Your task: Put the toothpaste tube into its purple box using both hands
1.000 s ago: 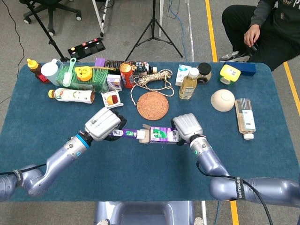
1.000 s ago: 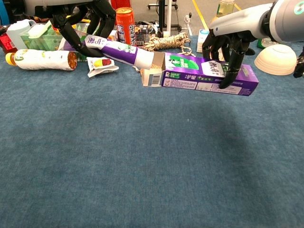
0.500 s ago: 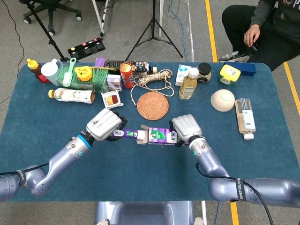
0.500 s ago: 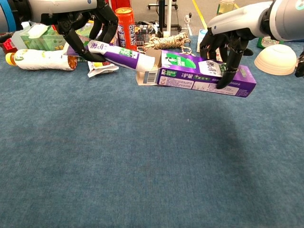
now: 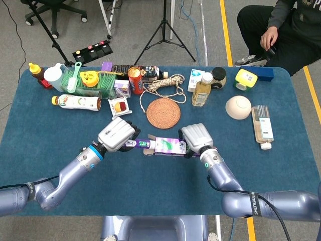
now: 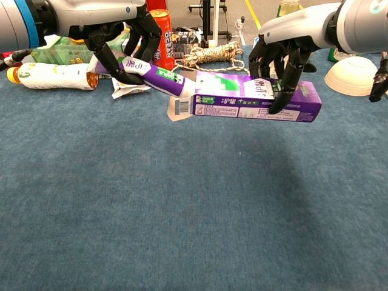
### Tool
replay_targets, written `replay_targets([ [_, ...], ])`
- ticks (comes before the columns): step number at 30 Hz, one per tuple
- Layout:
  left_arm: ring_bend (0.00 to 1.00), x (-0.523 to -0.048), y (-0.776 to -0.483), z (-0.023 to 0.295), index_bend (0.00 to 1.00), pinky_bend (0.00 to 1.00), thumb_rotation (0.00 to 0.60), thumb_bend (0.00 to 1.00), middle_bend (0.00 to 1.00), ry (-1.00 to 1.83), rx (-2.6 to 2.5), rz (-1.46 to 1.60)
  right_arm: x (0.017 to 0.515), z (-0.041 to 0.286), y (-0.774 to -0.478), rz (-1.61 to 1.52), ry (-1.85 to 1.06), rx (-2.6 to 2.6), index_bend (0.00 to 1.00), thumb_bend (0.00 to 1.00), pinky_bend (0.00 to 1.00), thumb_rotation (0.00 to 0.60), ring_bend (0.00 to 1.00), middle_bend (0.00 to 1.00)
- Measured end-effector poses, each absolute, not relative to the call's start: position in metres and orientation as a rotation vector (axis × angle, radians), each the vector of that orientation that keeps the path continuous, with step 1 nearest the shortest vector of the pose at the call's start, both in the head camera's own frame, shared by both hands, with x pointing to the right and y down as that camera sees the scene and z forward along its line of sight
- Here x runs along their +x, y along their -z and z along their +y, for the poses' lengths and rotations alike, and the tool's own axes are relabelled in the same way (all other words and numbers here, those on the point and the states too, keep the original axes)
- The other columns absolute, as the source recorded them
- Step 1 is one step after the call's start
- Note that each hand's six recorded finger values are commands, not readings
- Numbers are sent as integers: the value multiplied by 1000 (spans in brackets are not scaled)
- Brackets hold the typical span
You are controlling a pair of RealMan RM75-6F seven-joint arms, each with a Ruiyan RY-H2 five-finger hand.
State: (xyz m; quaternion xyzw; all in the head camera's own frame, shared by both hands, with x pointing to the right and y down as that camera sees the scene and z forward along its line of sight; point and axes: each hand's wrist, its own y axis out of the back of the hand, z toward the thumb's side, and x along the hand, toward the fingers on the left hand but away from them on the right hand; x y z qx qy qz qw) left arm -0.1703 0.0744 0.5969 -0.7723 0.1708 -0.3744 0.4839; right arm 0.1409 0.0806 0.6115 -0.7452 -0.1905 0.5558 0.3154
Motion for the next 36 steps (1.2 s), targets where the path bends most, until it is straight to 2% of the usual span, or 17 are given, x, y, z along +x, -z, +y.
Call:
replay_targets([
  [15,530,-167,-593,76,696,749,600,412,605,902,-1871,432,139,82,-610,-560,-1467,-2063,664,381,770,600,728,791],
  [20,510,-161,-593,80,696,690,600,409,605,890,-1876,430,134,83,-609,-589,-1456,-2133,665,392,769,600,728,791],
  [23,448,-158,-593,83,682,652,600,402,551,882,-1880,431,133,82,-607,-616,-1449,-2172,664,405,769,600,727,791],
  [25,377,-156,-591,84,592,607,600,386,446,878,-1886,433,133,81,-606,-638,-1442,-2193,664,415,770,600,727,791],
  [28,210,-154,-585,86,288,486,600,327,201,867,-1896,444,135,78,-605,-673,-1428,-2220,664,419,770,600,728,791],
  [30,135,-154,-581,85,158,421,600,291,100,857,-1898,453,137,76,-604,-689,-1419,-2233,664,423,770,600,728,791],
  [33,54,-156,-570,83,87,346,600,255,12,835,-1882,471,140,75,-605,-704,-1411,-2249,664,425,770,600,727,791],
  [36,19,-159,-560,81,44,312,600,242,0,824,-1867,484,144,74,-607,-712,-1407,-2258,664,426,770,600,728,791],
])
